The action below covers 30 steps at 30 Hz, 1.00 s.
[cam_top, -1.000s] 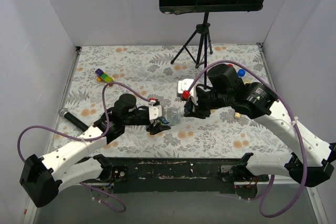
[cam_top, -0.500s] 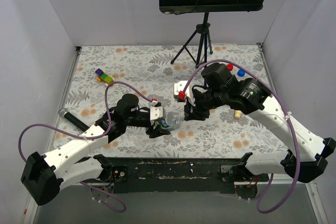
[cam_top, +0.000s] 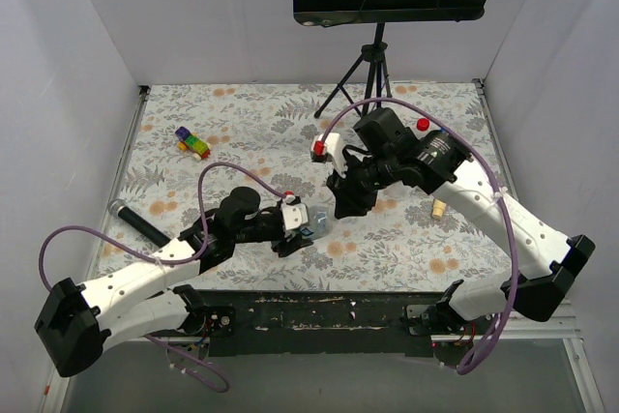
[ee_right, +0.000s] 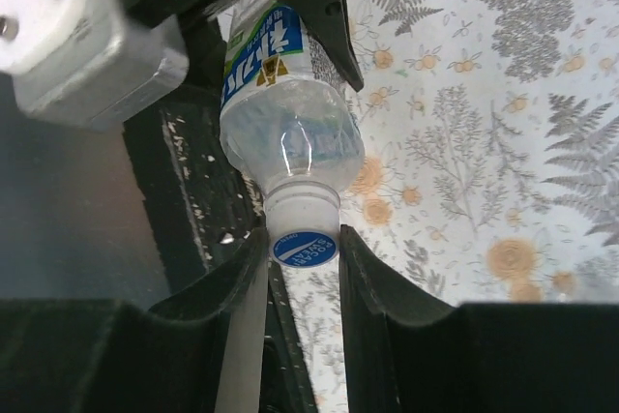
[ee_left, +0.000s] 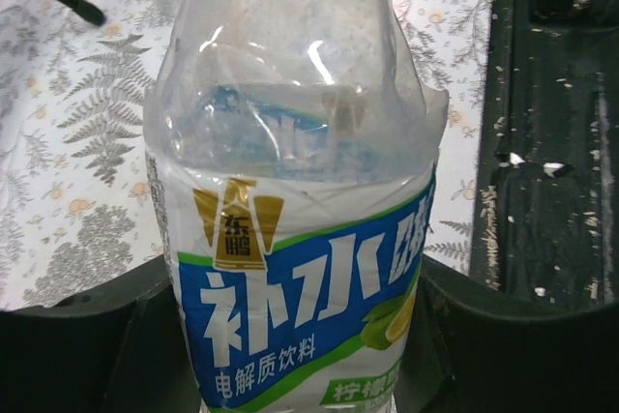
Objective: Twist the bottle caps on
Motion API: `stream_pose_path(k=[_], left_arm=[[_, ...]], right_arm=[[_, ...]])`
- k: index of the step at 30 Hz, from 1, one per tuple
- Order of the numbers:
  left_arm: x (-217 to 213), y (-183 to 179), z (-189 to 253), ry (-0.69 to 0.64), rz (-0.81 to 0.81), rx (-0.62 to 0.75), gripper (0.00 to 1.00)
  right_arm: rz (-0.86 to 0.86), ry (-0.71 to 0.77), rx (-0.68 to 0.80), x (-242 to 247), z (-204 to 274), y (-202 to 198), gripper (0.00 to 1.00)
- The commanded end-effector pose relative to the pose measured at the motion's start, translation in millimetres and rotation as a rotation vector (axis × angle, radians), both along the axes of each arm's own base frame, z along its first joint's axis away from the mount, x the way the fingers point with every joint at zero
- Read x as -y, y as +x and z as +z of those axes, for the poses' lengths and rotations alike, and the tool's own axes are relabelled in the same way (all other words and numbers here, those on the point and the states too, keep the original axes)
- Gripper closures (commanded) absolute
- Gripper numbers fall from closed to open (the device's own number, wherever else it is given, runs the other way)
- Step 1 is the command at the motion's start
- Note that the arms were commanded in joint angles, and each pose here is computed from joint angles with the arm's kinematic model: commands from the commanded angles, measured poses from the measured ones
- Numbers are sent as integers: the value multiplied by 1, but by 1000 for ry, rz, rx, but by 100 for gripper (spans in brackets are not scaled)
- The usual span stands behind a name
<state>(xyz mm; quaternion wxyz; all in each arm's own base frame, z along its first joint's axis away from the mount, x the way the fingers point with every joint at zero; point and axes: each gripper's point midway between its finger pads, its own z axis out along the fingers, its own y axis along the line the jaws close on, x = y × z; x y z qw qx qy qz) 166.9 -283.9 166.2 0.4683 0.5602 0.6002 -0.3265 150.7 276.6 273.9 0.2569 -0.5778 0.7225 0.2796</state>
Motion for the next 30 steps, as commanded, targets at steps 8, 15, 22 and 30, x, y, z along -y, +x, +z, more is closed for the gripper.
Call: stream_pose_path(k=[8, 15, 22, 30], left_arm=[[19, -5, 93, -313, 16, 326, 52], [15, 14, 87, -319, 180, 402, 54], [-12, 43, 87, -289, 493, 557, 56], [-21, 56, 82, -235, 646, 603, 56]], right_arm=[[-218, 227, -306, -12, 9, 29, 99], [-445, 213, -431, -9, -6, 40, 99], [-637, 222, -445, -2, -13, 53, 99], [-720, 256, -469, -1, -21, 58, 99]])
